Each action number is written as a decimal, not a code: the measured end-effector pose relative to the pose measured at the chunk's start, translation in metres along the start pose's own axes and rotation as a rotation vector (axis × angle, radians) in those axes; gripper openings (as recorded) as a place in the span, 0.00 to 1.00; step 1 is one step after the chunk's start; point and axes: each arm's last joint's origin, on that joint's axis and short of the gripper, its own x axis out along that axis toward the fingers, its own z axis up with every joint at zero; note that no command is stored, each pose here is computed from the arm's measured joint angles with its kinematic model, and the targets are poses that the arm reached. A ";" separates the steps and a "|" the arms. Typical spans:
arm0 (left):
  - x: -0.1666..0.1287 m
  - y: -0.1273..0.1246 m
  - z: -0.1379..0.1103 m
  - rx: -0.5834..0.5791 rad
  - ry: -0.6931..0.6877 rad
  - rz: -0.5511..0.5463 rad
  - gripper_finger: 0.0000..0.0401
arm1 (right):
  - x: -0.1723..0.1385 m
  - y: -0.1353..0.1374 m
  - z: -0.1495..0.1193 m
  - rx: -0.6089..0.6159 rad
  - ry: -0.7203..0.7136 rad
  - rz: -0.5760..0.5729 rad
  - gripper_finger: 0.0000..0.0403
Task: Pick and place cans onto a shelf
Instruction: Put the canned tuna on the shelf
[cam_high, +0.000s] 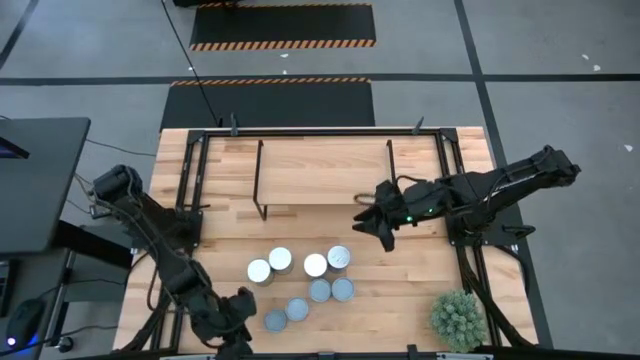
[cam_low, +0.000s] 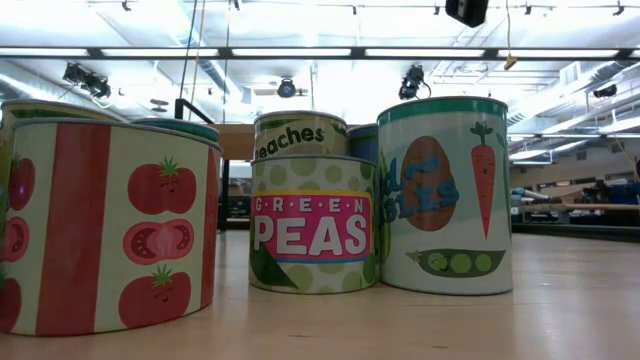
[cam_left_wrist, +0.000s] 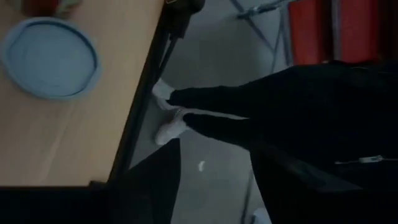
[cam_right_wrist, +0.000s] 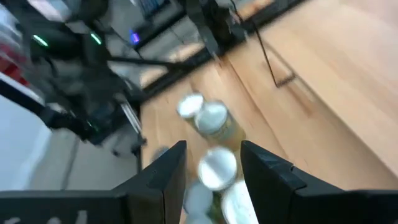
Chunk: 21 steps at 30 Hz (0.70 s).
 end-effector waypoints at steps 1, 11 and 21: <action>0.001 -0.005 0.001 0.030 0.004 0.032 0.48 | 0.002 0.003 0.001 -0.006 0.005 0.002 0.39; 0.027 -0.022 0.005 0.328 -0.007 0.246 0.44 | 0.003 0.009 -0.002 0.011 0.053 -0.018 0.39; 0.068 0.004 0.014 0.197 -0.005 0.362 0.69 | -0.024 0.007 -0.014 -0.083 0.131 -0.085 0.39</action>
